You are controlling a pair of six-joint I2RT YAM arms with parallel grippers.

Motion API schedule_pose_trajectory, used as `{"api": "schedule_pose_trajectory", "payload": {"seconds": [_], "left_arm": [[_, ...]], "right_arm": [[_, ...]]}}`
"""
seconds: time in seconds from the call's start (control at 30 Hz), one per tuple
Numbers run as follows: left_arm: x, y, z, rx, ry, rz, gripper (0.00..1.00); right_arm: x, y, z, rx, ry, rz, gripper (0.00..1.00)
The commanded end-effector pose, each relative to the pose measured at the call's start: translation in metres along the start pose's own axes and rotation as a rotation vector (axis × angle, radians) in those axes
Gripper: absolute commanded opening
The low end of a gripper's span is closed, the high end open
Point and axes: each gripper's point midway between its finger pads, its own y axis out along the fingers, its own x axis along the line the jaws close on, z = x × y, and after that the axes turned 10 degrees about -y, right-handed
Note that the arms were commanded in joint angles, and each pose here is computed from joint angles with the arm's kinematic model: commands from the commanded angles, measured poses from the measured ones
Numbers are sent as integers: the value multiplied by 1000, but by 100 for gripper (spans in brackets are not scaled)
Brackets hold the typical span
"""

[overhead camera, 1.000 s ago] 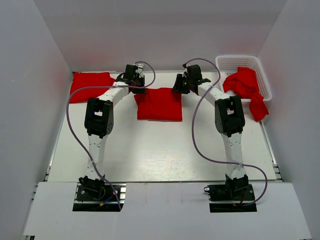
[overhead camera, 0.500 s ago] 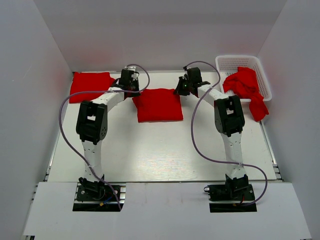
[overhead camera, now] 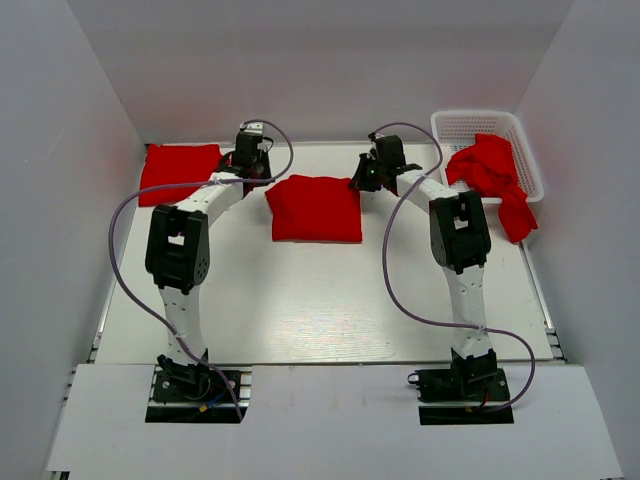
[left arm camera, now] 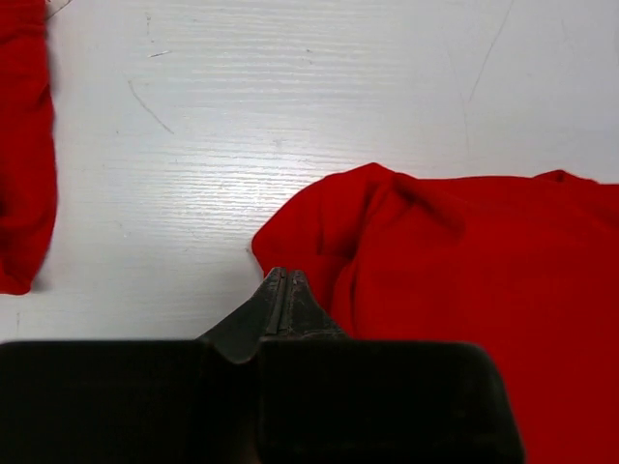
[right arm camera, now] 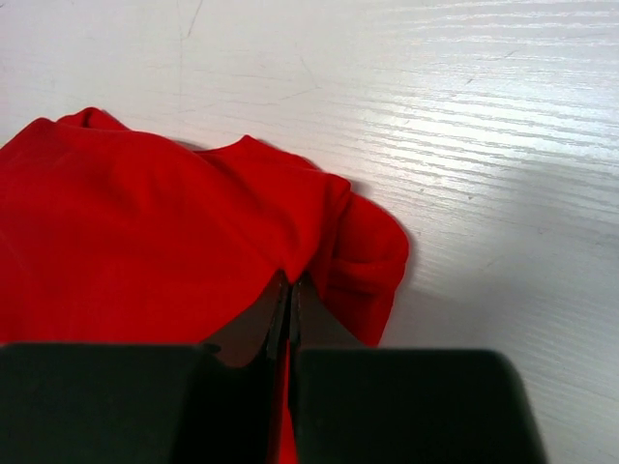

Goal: Fold and stack the t-shirts
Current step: Smooth out wrinkles on the folded tshirt

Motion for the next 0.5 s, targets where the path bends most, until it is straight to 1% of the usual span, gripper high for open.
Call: {"api": "schedule_pose_trajectory", "payload": {"seconds": [0.0,0.03,0.07,0.1,0.17,0.27,0.3,0.37,0.4,0.47], "left_arm": [[-13,-12,-21,-10,37,67,0],[-18,-9,-16,17,49,99,2],[-29,-9,-18,40,50,143,8],[-29,1,-7,75,61,149,18],[-36,6,-7,88,71,185,20],[-45,11,0,113,71,239,26],[-47,14,4,119,71,254,32],[-55,15,0,114,85,296,38],[-53,20,6,128,84,290,41],[-61,22,1,119,85,324,41]], "right_arm": [[19,-22,-46,-112,-58,-64,0],[21,-23,-50,-116,-66,-79,0],[22,-23,-49,-109,-78,-83,0],[24,-21,-48,-104,-77,-92,0],[22,-21,-47,-98,-79,-96,0],[25,-20,-47,-97,-87,-106,0],[24,-20,-44,-88,-85,-106,0],[23,-19,-45,-88,-87,-106,0],[25,-20,-46,-90,-89,-108,0],[23,-18,-43,-85,-85,-108,0]]}}
